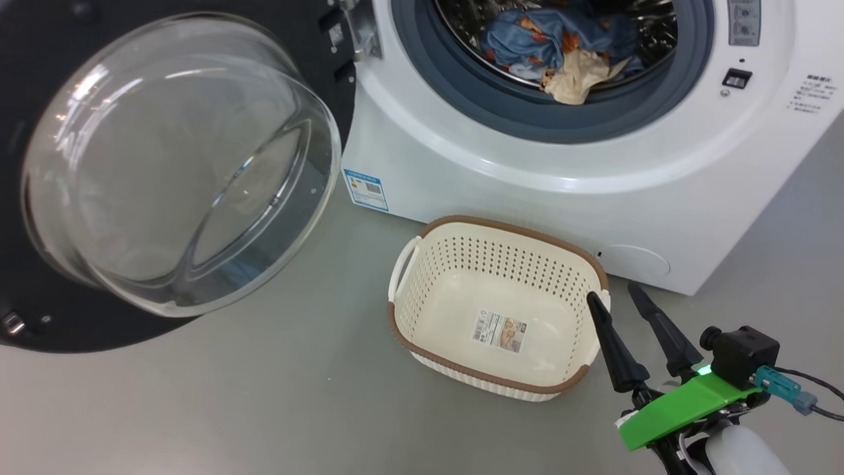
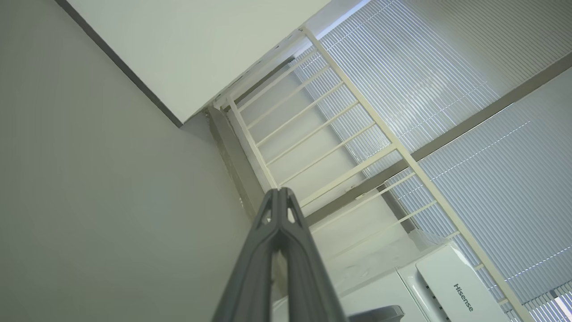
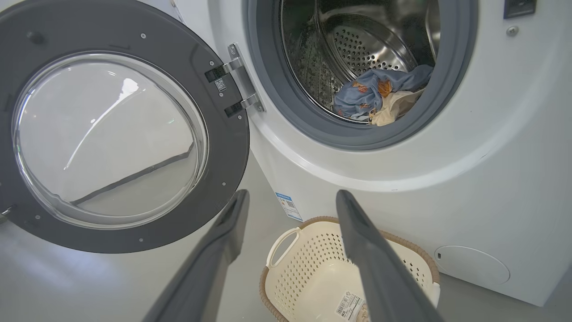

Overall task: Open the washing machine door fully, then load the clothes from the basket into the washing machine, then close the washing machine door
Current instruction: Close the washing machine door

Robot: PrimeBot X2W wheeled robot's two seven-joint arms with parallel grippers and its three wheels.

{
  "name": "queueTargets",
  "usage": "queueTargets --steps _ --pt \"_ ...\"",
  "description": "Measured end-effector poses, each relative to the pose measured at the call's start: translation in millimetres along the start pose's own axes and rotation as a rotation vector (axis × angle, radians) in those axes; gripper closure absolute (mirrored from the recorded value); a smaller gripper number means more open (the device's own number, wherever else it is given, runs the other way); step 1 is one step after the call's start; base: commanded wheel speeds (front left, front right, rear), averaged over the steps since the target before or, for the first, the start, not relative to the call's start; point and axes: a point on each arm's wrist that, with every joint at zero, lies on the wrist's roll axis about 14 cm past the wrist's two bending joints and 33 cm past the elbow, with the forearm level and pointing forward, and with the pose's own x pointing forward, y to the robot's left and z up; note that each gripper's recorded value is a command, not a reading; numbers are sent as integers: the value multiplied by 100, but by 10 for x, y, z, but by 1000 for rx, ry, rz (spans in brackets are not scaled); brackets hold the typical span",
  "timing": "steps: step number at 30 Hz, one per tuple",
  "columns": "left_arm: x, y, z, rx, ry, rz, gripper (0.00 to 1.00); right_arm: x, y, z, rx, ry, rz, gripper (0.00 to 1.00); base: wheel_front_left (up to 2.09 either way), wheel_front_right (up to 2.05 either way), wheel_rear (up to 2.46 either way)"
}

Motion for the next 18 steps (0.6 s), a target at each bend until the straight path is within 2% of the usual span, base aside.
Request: queueTargets --steps 3,9,18 --pt "123 24 -126 -53 36 42 100 13 -74 -14 1 2 -12 0 0 0 0" --pt "252 221 -483 -54 161 129 100 61 -200 7 2 -10 -31 0 0 0 0" --pt "317 320 -811 -65 269 183 100 72 -284 -9 7 -10 -49 0 0 0 0"
